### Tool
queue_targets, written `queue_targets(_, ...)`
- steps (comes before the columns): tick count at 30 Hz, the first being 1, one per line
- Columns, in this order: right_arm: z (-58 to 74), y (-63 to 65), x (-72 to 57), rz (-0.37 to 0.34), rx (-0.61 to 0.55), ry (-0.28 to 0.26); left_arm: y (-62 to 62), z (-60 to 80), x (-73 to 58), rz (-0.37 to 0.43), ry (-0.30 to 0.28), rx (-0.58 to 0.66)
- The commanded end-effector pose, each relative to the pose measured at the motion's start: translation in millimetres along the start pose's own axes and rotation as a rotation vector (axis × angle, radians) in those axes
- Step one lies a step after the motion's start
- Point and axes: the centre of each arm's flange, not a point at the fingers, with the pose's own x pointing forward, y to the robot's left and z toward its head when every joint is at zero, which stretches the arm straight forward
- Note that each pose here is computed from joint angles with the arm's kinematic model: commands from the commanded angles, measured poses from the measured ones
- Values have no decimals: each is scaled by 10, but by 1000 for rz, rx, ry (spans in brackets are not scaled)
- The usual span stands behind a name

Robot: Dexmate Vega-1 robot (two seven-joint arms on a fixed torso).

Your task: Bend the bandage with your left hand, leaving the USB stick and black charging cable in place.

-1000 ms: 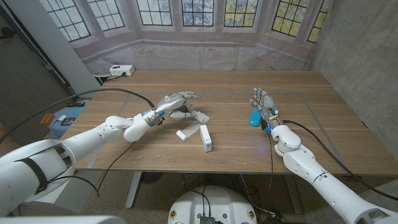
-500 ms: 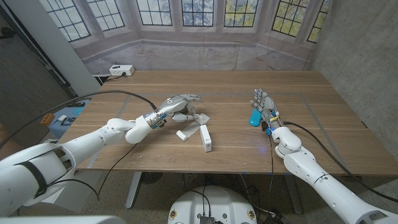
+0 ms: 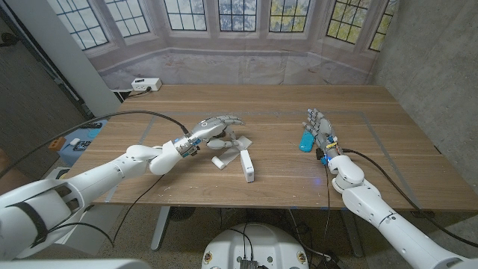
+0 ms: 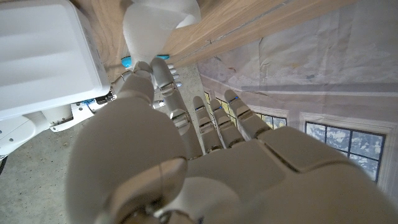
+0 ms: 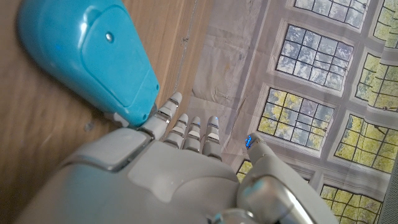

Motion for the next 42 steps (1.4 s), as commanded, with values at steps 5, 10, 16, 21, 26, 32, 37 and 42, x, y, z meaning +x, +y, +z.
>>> queue_targets(5, -25, 55, 15, 5, 5, 4, 16, -10, -79, -37, 17, -2)
queue_targets(10, -39, 71, 14, 5, 5, 7, -11, -12, -93, -46, 21, -13)
queue_targets(16, -54, 76, -5, 2, 8, 7, -36, 17, -97, -52, 16, -29)
queue_targets(21, -63, 71, -29, -2, 8, 6, -41, 35, -99, -59, 13, -38)
queue_targets(26, -71, 75, -49, -2, 10, 4, -40, 57, -105, -64, 8, -44)
queue_targets(32, -84, 83, -67, 0, 12, 6, -19, 70, -127, -69, 12, -48)
queue_targets(37, -97, 91, -74, 1, 16, 8, 0, 73, -143, -77, 12, -54)
queue_targets(42, -100, 94, -75, 3, 16, 10, 20, 74, -161, -73, 10, -53)
